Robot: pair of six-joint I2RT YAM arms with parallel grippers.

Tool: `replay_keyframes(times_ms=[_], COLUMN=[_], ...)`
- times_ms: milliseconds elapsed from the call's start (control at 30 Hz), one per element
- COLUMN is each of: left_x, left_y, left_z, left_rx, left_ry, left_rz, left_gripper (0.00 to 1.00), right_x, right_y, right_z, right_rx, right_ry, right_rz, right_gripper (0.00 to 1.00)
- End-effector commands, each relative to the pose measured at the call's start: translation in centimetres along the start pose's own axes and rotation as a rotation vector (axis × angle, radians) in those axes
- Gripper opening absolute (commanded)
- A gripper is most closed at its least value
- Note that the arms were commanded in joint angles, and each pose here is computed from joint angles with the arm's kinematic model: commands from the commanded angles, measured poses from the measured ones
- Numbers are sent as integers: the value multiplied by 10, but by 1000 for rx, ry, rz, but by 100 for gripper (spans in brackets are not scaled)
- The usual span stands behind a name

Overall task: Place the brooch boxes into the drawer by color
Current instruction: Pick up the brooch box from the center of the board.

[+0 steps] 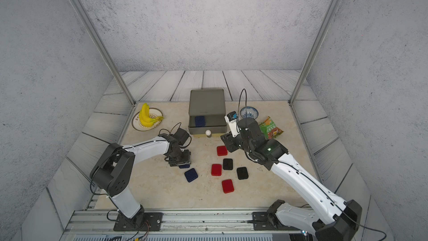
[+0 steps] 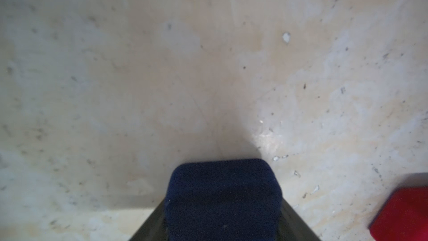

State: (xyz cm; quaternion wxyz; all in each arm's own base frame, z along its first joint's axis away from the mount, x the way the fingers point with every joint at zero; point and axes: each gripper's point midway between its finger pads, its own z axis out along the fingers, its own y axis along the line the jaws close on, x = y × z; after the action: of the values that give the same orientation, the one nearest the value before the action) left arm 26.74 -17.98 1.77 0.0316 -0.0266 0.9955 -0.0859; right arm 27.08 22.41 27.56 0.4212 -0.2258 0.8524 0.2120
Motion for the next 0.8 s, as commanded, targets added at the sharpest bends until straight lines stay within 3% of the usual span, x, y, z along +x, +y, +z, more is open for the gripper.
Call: replay_keyframes(times_ms=[0,67,300,533,600,700,767], left_x=[12,12,5,-28,-41,-64,-73], left_y=[18,19,10,-33,-44,-61,-71], left_z=[-1,-6,-67,-179,-215,-269,-292], left_rx=[-30,-21,95,395,506,741,837], left_ry=[34,30,-100,-383,-490,-663,-697], left_rz=[-13,-14,-11,-44,-98,-219,-257], left_gripper=[48,40,38,34,40,37,33], right_x=[-3,-4,-9,-25,-26,-24,-26], right_y=[3,5,37,86,101,123,128], right_z=[-1,0,6,-5,-7,0,8], right_rx=[-17,-28,-203,-520,-556,-564,-557], right_ry=[-3,0,-21,-134,-140,-122,-109], right_rz=[14,21,59,143,135,91,99], right_gripper=[51,51,52,58,59,59,59])
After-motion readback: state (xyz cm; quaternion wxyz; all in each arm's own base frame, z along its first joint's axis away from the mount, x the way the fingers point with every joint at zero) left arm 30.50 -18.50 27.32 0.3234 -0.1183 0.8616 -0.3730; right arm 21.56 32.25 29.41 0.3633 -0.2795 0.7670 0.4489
